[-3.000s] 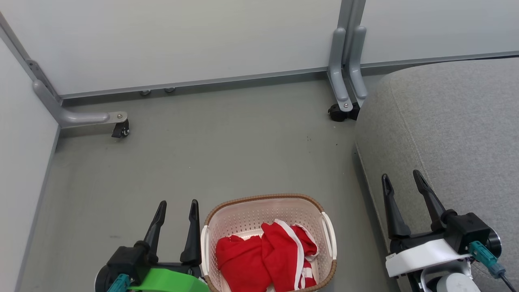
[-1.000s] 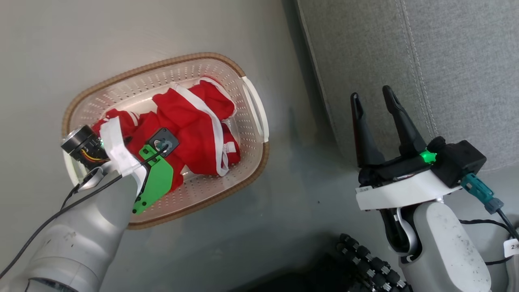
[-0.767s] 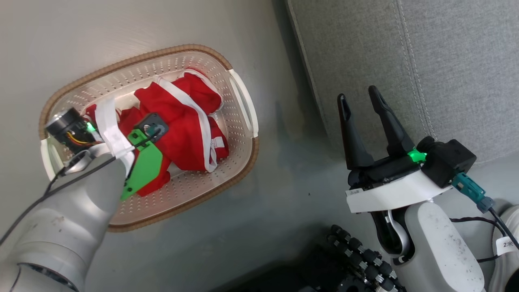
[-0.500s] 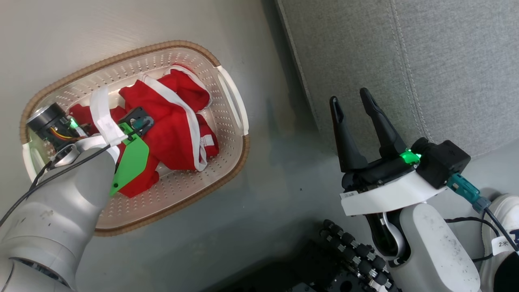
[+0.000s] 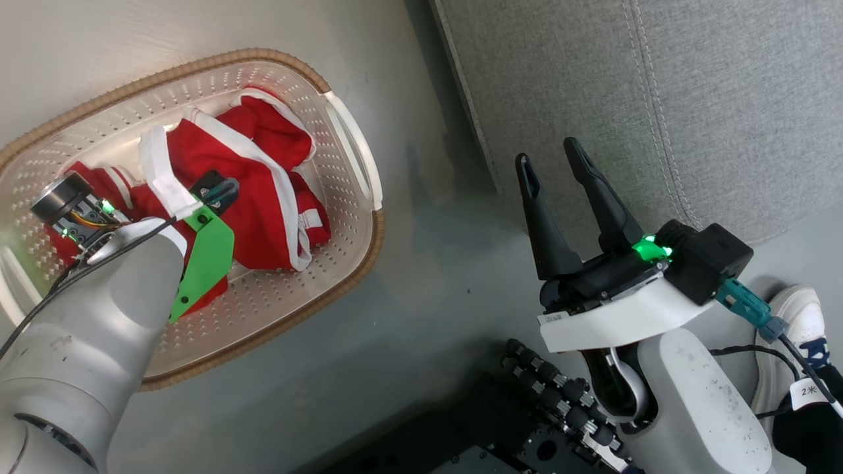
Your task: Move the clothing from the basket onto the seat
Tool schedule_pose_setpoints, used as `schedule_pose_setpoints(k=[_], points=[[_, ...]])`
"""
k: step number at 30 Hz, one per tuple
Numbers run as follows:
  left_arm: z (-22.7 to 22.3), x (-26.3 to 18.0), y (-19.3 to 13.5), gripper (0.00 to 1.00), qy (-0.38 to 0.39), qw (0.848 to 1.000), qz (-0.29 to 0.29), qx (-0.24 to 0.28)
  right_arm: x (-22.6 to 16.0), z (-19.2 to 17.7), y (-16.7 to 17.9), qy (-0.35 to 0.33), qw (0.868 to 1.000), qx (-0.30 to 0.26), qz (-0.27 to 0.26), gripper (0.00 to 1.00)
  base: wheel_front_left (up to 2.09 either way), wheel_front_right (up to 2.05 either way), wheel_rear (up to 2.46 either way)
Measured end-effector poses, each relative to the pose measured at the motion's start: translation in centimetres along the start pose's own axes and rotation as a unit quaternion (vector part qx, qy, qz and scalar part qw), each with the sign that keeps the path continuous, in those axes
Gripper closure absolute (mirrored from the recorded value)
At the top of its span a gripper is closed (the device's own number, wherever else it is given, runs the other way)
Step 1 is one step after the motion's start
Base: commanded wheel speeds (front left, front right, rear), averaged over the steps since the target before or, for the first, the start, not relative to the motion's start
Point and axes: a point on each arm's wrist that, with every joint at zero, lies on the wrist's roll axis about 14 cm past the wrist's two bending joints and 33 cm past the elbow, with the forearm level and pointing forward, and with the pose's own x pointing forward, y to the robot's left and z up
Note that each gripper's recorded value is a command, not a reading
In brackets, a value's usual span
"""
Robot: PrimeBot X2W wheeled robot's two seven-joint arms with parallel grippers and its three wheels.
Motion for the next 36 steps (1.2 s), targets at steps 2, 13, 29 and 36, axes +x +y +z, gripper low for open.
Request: schedule_pose_setpoints(k=[2, 13, 29, 36], points=[[0.0, 0.4, -0.4, 0.0, 0.006, 1.0, -0.01, 0.0, 0.0, -0.3, -0.1, 0.004, 1.0, 0.001, -0.001, 0.0, 0.0, 0.0, 0.0], [-0.9, 1.4, -1.1, 0.51, 0.031, 0.998, -0.048, -0.018, 0.3, -1.1, -0.3, 0.014, 1.0, 0.002, -0.004, 0.0, 0.0, 0.0, 0.0], [0.6, -0.2, -1.6, 1.0, -0.012, 0.996, -0.067, -0.05, 0.4, 0.4, -0.7, -0.005, 1.0, -0.011, -0.006, 0.0, 0.0, 0.0, 0.0], [1.7, -3.3, -2.4, 1.0, -0.044, 0.996, -0.059, -0.056, 0.0, 3.3, -0.7, -0.042, 0.999, -0.035, -0.005, 0.0, 0.0, 0.0, 0.0]])
